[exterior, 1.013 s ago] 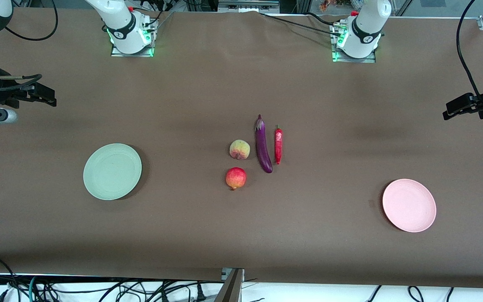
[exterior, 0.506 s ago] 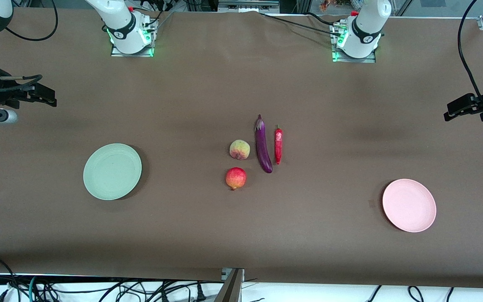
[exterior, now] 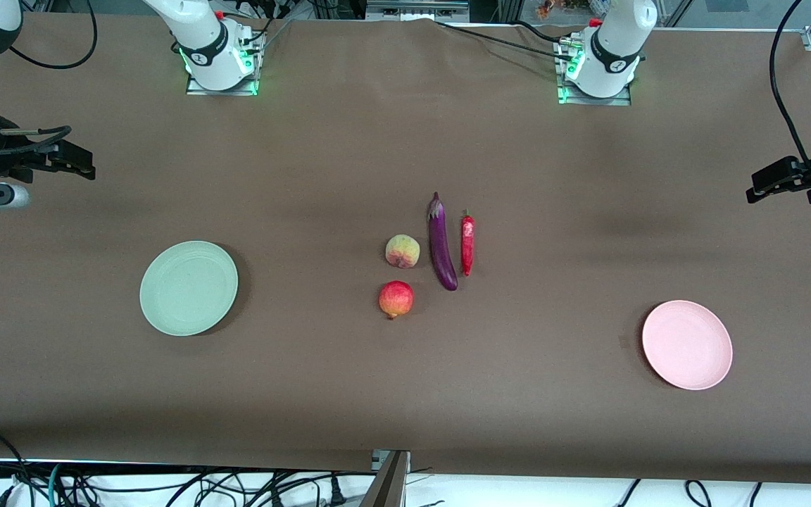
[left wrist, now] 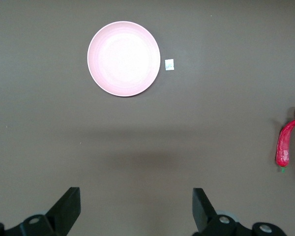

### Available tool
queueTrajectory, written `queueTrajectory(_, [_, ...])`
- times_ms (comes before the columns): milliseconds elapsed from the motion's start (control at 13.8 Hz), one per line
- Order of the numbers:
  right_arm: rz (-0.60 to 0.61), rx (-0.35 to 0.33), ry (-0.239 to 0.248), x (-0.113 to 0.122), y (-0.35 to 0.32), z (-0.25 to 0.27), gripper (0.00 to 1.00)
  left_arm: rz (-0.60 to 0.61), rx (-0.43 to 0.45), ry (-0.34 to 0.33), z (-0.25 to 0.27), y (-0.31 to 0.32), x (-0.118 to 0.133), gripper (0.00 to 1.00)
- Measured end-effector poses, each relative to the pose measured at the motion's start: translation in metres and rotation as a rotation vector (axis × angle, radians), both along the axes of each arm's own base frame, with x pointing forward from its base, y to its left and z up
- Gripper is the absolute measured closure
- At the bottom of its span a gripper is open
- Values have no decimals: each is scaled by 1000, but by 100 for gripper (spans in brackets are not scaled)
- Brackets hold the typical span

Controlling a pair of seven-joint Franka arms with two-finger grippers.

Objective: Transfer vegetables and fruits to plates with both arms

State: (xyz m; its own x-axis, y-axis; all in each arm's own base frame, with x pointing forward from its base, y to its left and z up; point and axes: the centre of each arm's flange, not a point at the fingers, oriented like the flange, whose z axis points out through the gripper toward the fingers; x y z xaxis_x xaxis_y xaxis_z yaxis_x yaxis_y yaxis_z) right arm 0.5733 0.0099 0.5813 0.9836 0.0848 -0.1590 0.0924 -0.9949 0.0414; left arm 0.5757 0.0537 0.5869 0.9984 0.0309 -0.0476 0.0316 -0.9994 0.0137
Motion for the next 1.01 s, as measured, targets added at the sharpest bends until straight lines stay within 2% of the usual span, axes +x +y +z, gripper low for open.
queueTrajectory(434, [0,0,0,0,0,0,0,11,0,-2,0,7,0,0])
queueTrajectory(651, [0,0,0,0,0,0,0,-17,-6,3,-2,-10,2,0])
queueTrajectory(1013, [-1,0,1,1,0,-1,0,-117,-10,175,-84,-134,20,0])
